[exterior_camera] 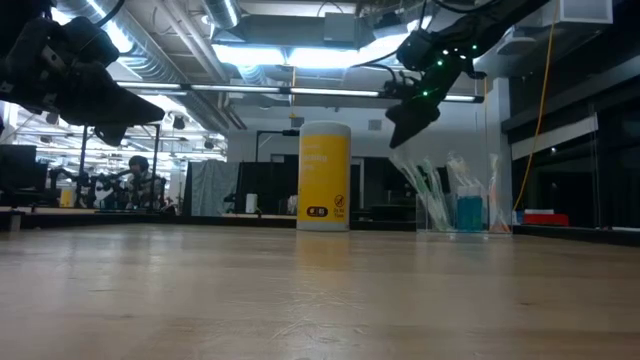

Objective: Pick & Place toothbrushing station
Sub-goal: Put the green toothbrush into the transparent organizer, then adjust the transparent organizer

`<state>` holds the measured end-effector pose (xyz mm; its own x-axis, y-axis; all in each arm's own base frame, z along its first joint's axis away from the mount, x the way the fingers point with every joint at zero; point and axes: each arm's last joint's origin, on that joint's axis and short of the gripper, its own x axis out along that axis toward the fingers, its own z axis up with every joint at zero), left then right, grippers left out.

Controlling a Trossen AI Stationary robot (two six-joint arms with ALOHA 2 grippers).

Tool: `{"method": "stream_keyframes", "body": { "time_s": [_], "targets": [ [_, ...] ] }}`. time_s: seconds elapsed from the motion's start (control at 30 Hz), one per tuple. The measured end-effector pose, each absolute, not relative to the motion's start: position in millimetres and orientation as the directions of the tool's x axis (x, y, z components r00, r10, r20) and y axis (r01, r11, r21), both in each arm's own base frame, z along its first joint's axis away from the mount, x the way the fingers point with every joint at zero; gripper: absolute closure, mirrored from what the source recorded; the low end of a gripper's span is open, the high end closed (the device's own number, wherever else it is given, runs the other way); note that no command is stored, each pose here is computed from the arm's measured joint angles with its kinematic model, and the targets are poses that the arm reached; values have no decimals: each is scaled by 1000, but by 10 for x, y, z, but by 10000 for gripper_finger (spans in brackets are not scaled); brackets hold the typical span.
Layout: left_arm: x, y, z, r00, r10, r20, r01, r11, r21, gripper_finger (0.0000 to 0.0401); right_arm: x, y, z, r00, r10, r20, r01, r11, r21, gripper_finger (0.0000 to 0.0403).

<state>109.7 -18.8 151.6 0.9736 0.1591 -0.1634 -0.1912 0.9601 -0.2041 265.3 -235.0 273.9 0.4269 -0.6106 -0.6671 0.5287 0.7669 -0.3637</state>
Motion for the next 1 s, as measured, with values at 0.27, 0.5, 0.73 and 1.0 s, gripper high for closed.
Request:
{"method": "stream_keyframes", "body": {
  "time_s": [0.27, 0.5, 0.73, 1.0],
  "targets": [
    [1097, -188, 1516, 974, 160, -164, -194, 956, -219, 398, 2545, -2384, 2816, 426, -618, -661, 548, 758, -355, 287],
    [1096, -183, 1516, 971, 178, -162, -211, 953, -219, 398, 2377, -2448, 2988, 402, -689, -603, 591, 699, -404, 287],
    [1095, -182, 1507, 969, 179, -171, -218, 945, -246, 398, 2119, -2195, 3379, 475, -684, -553, 633, 702, -326, 287],
    [1104, -160, 1477, 943, 271, -193, -310, 926, -217, 398, 2023, -1589, 2756, 537, -338, -773, 546, 838, 12, 287]
  ]
}}
